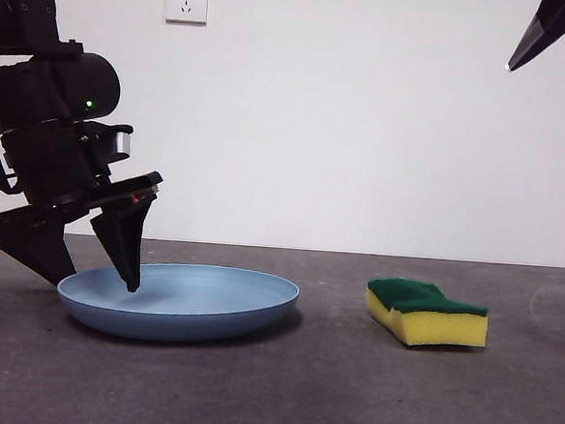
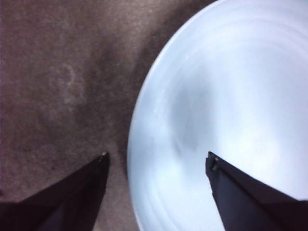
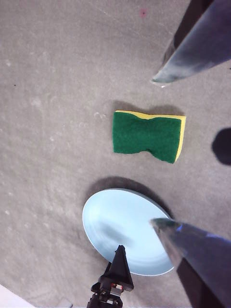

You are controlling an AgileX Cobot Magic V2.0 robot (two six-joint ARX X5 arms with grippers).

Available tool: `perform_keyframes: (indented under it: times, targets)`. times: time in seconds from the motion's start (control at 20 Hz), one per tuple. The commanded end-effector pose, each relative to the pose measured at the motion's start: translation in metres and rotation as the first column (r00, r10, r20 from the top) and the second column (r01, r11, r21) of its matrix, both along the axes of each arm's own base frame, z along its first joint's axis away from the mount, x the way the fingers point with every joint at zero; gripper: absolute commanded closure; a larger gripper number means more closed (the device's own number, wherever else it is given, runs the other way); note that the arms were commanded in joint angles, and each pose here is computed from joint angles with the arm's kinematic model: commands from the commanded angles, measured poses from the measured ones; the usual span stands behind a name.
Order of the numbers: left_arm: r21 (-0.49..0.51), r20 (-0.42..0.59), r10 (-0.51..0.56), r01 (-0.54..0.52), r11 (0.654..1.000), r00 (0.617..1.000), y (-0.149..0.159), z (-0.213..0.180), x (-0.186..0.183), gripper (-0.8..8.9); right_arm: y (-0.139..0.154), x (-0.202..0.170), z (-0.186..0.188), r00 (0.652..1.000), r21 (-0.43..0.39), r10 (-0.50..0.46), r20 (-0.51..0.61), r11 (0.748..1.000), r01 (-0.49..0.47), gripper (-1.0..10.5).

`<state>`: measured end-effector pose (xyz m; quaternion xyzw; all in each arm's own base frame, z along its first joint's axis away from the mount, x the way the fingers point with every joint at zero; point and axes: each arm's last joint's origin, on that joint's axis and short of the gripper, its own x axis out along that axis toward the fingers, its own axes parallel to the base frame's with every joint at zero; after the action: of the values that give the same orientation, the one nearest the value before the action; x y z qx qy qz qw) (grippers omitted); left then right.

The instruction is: Pick up the plate,pick up the cloth,clean the plate with the cloth

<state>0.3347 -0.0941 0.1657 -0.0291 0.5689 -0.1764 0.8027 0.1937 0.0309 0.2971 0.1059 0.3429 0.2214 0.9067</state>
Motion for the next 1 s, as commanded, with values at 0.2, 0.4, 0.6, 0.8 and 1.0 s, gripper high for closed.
perform_keyframes:
  times: [0.2,0.4,0.6,0.8,1.0]
  targets:
    - [0.008,-0.031,-0.014,0.014,1.000,0.999,-0.003,-0.011,-0.002,8.21,0.000,0.001,0.001,1.000,0.007,-0.002,-0.001,1.000,0.002,4.7]
    - [-0.012,0.050,-0.021,0.022,1.000,0.998,-0.002,0.014,-0.006,8.21,0.001,0.000,0.000,1.000,0.005,0.001,-0.008,1.000,-0.001,4.8]
    - [-0.050,0.199,-0.017,0.027,0.998,0.980,0.002,0.063,-0.020,8.20,0.005,0.011,0.003,1.000,-0.055,0.025,0.001,0.998,-0.025,4.8]
    - [-0.067,0.336,-0.031,0.057,0.996,0.941,0.007,0.111,-0.047,8.20,0.025,0.038,0.006,0.995,-0.167,0.075,-0.065,0.982,-0.085,4.8]
    - [-0.086,0.429,-0.024,0.067,0.994,0.903,0.014,0.143,-0.072,8.20,0.059,0.071,-0.003,0.983,-0.309,0.089,-0.161,0.941,-0.136,4.8]
